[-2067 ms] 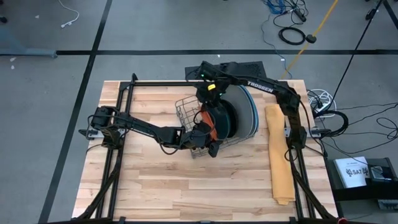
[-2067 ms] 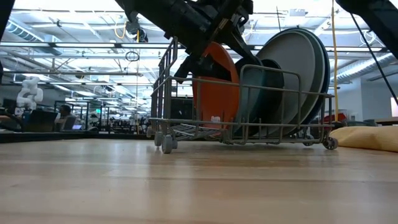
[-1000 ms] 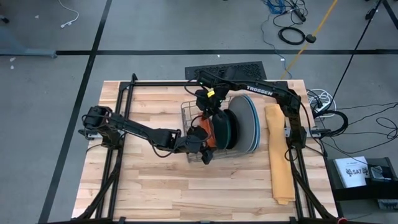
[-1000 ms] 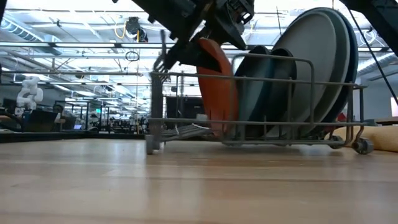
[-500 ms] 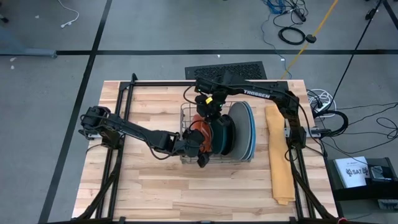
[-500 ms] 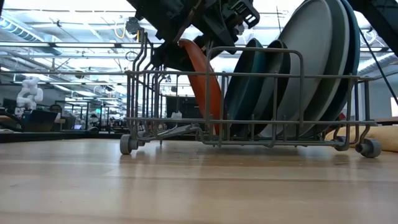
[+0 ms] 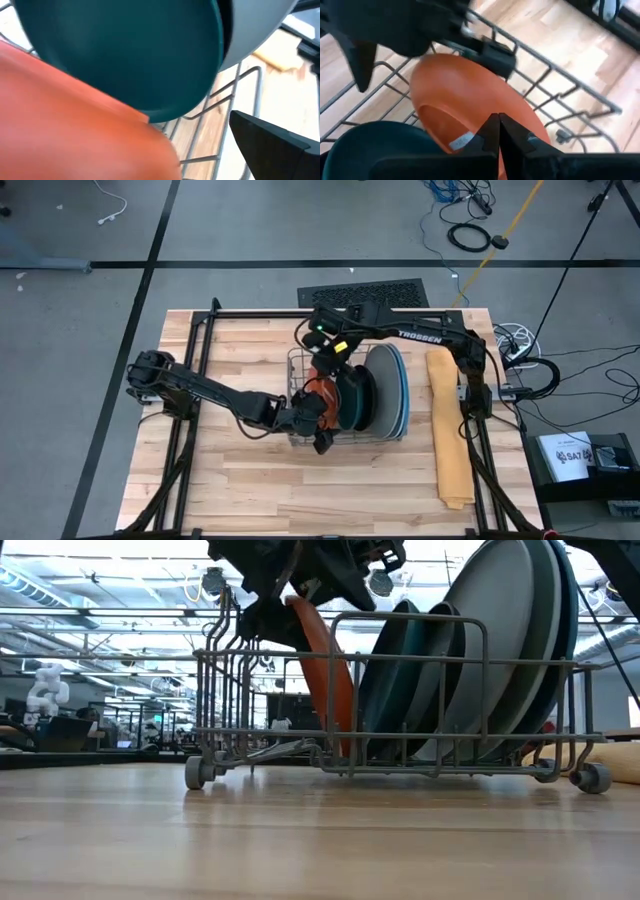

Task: Sort dishes
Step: Put the orange plate into the dish rack

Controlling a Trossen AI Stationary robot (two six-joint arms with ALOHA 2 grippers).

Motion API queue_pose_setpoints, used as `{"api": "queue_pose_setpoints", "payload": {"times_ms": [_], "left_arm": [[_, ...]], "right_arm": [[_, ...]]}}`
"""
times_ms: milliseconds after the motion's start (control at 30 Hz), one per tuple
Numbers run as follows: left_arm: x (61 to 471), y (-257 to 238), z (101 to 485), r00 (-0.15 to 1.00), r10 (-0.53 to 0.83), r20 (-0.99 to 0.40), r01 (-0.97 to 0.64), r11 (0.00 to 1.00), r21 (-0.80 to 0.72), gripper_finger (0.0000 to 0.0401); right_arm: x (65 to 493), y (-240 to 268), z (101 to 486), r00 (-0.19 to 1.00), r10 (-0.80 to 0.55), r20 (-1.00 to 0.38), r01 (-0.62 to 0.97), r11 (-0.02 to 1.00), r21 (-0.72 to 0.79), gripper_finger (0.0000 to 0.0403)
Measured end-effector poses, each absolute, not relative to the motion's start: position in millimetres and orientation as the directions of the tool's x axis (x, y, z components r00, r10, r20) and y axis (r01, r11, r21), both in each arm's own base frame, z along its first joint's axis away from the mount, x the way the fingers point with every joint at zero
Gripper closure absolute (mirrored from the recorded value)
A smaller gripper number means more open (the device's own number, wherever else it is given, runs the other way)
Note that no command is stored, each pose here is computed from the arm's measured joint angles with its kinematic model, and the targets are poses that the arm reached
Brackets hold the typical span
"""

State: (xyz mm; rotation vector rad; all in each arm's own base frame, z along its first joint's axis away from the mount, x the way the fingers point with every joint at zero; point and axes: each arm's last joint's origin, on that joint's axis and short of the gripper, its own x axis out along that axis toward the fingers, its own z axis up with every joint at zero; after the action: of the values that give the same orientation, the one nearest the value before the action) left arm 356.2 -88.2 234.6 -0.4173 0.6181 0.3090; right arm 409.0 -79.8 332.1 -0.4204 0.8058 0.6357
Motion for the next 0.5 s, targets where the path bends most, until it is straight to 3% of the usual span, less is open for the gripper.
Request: {"api": "queue_pose_setpoints", "payload": {"times_ms": [500], "left_arm": [[329.2,-93.7,250.2,0.713,0.152,-0.685,-0.397,0.893,-0.214,0.0024]], "right_arm": [[411.8,-67.7,329.7,0.506,0.360,-0.784,-0.675,0.731,-0.101,0.0403]]}}
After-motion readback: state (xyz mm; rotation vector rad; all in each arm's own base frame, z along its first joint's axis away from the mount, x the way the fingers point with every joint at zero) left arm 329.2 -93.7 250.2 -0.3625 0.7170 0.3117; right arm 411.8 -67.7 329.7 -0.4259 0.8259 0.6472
